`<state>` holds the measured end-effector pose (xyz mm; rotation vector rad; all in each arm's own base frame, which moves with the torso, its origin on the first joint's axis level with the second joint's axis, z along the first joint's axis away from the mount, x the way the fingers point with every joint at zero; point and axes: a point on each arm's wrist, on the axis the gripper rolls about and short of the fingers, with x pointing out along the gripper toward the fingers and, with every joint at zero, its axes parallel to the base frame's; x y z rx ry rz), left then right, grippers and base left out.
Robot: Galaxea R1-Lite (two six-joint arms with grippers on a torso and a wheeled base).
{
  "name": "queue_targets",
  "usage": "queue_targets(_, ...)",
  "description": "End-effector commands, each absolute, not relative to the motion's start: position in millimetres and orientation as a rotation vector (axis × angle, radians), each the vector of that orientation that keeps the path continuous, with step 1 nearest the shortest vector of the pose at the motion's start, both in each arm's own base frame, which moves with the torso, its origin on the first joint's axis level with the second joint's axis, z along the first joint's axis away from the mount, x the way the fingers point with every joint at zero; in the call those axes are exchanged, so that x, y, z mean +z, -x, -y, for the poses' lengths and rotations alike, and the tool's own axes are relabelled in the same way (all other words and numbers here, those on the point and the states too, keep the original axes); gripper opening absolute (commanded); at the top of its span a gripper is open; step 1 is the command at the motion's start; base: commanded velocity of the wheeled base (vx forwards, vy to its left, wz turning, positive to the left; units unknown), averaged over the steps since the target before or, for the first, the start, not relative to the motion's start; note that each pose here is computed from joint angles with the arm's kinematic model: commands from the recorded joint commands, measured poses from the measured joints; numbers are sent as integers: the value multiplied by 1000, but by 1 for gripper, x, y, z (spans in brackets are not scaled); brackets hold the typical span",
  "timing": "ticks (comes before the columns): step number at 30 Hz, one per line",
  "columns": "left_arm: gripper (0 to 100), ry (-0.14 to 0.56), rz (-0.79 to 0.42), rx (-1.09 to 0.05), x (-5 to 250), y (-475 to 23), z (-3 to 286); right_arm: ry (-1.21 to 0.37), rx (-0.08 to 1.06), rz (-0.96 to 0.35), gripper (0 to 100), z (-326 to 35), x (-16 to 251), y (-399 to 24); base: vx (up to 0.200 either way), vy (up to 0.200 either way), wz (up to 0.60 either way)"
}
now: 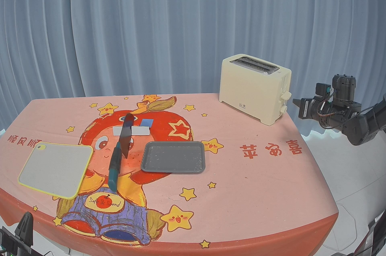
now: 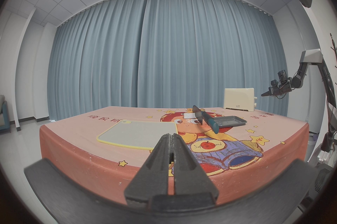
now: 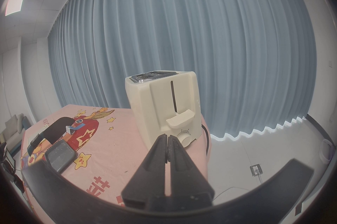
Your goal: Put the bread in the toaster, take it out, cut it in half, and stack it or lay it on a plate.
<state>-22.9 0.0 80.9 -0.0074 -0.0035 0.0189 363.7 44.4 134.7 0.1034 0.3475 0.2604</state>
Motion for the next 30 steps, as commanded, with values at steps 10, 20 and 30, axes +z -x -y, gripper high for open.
queue_targets(10,0,8,2,20,76,23,0,-100,264,-342,0,-45,135,-363,0,0,0)
queue_targets(20,0,8,3,20,76,23,0,-102,274,-355,0,-47,133,-359,0,0,0)
queue_targets(30,0,8,3,18,76,23,0,-103,261,-423,0,-44,112,-358,0,0,0)
